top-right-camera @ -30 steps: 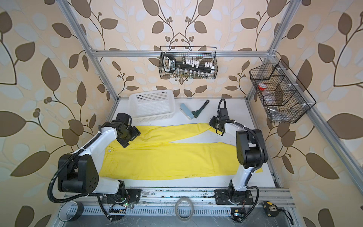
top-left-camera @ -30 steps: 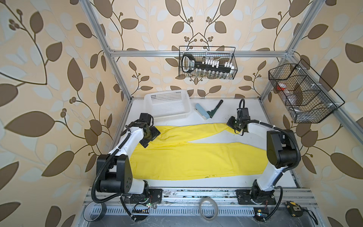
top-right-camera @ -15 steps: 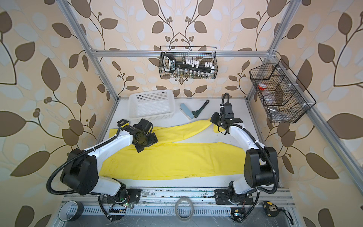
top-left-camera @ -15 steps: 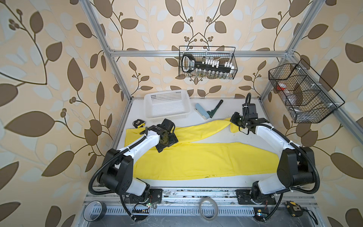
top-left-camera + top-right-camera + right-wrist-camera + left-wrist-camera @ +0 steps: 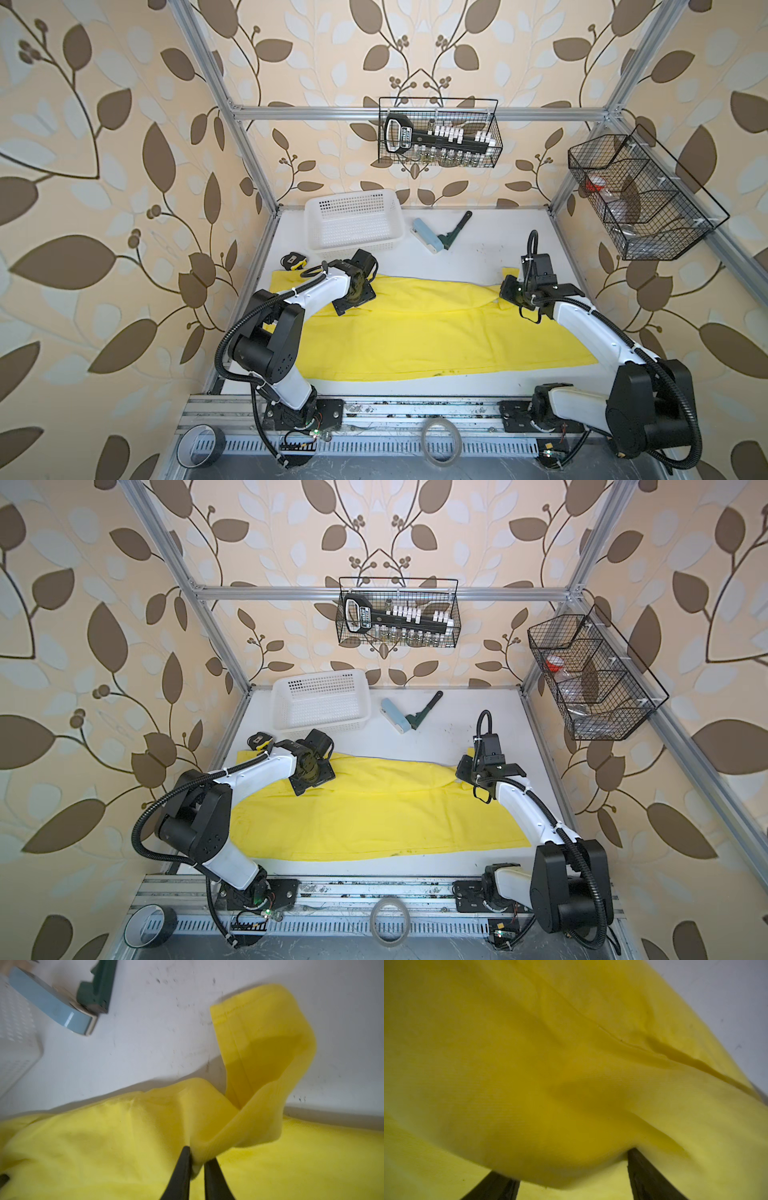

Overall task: Fold and stack the trousers
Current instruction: Smooth out the trousers at the center of the table.

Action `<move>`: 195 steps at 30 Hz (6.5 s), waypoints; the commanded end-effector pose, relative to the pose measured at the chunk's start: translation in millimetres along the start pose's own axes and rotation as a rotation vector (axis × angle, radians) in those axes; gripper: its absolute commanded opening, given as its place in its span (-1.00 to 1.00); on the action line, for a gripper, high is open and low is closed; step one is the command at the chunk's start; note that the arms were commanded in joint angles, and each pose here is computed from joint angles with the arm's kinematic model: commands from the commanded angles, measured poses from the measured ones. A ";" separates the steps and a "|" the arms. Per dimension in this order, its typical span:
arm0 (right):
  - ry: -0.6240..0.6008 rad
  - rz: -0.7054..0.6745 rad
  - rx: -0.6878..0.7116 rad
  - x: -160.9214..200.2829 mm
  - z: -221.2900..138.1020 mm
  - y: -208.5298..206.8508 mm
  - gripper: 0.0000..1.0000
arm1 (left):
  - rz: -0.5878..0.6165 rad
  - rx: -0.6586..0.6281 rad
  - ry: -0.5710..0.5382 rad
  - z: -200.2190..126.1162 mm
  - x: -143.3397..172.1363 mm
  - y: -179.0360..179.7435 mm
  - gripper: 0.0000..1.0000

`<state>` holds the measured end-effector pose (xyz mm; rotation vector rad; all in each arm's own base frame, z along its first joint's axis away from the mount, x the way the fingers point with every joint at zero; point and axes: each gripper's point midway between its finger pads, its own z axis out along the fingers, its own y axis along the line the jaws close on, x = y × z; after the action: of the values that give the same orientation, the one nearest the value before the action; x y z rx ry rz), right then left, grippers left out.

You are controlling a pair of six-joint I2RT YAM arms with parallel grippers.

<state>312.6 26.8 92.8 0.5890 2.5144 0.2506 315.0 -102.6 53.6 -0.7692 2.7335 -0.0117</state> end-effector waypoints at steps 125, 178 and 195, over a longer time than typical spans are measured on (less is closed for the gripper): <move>-0.045 0.145 0.210 -44.4 41.8 -101.9 0.03 | 0.288 0.076 -0.388 -8.7 -93.5 -233.6 -1.00; -0.017 0.137 0.393 -79.1 52.1 -134.3 -1.00 | 0.357 0.072 -0.340 -0.7 -80.3 -228.5 -1.00; -0.024 0.187 0.247 -65.2 53.7 -101.9 0.17 | 0.380 0.146 -0.306 -7.5 -71.8 -242.6 -1.00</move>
<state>344.3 -89.6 47.9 0.8981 2.5078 -0.0188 492.8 -264.7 73.1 -0.2094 2.5459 0.0472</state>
